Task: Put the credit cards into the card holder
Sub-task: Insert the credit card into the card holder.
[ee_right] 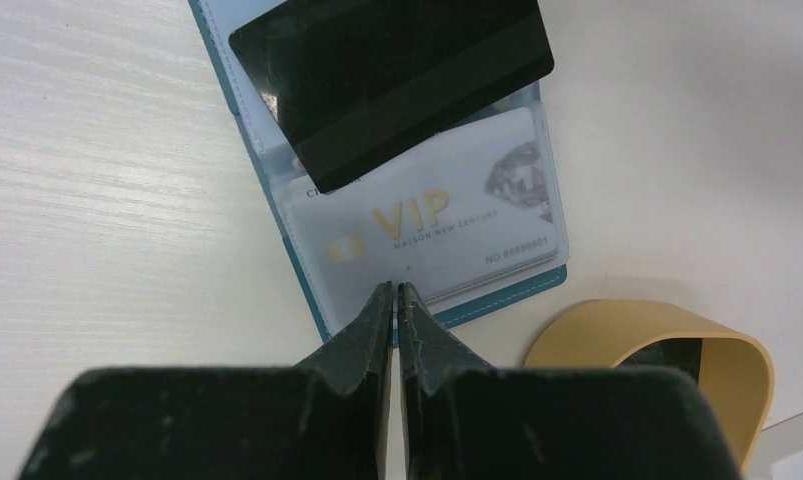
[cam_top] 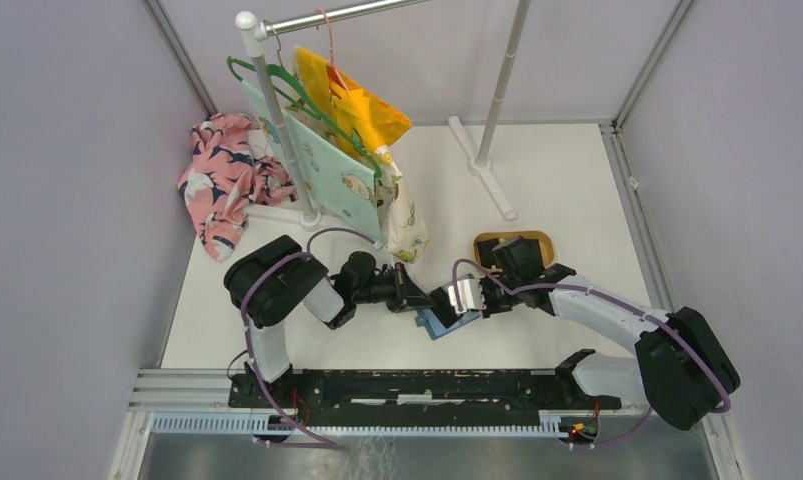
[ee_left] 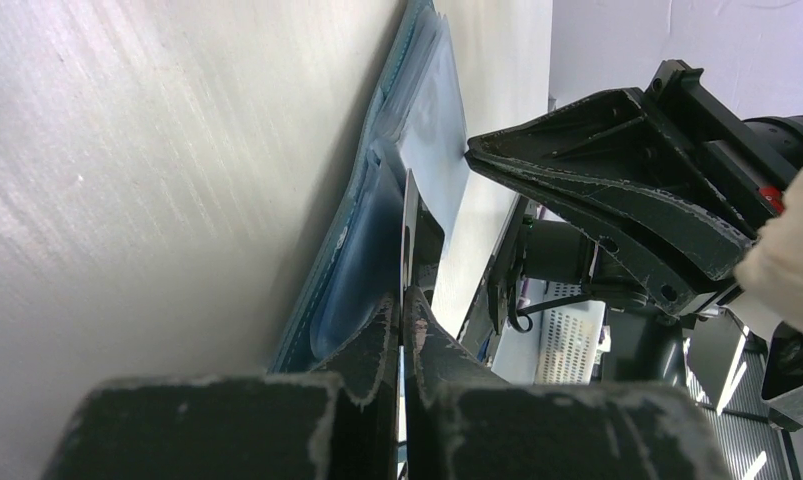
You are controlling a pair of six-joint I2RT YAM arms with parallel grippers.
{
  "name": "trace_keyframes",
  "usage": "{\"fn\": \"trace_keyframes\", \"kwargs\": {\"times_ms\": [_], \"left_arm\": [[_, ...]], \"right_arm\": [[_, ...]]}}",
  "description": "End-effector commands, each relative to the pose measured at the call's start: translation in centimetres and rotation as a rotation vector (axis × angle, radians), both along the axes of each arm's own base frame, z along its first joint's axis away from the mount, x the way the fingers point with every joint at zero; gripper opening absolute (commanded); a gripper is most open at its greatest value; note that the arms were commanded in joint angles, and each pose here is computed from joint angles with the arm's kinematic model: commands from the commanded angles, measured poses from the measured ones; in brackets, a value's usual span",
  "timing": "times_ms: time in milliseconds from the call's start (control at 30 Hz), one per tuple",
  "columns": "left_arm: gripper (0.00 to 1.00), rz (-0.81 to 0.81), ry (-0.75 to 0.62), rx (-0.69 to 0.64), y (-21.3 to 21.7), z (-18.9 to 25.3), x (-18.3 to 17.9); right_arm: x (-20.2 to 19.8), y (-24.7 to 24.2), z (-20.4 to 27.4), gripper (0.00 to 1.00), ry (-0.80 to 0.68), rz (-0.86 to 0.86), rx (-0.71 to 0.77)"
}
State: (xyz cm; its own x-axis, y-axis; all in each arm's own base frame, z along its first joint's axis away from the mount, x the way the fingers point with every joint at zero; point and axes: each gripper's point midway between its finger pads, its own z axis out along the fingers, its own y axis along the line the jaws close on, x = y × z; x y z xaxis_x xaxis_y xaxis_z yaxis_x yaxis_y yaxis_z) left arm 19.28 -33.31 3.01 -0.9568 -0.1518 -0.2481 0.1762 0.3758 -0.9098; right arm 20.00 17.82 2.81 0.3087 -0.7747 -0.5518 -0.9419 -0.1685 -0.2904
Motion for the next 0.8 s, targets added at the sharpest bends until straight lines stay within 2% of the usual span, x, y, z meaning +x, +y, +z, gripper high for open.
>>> {"fn": "trace_keyframes", "kwargs": {"times_ms": [0, 767], "left_arm": [[0.02, 0.020, -0.011, -0.011, -0.3, 0.5, 0.9], [0.02, 0.003, 0.047, -0.017, -1.6, 0.2, 0.4]], "right_arm": [[0.1, -0.4, -0.4, 0.09, 0.011, -0.019, -0.036], [0.2, -0.4, -0.3, 0.10, 0.008, -0.025, -0.033]]}}
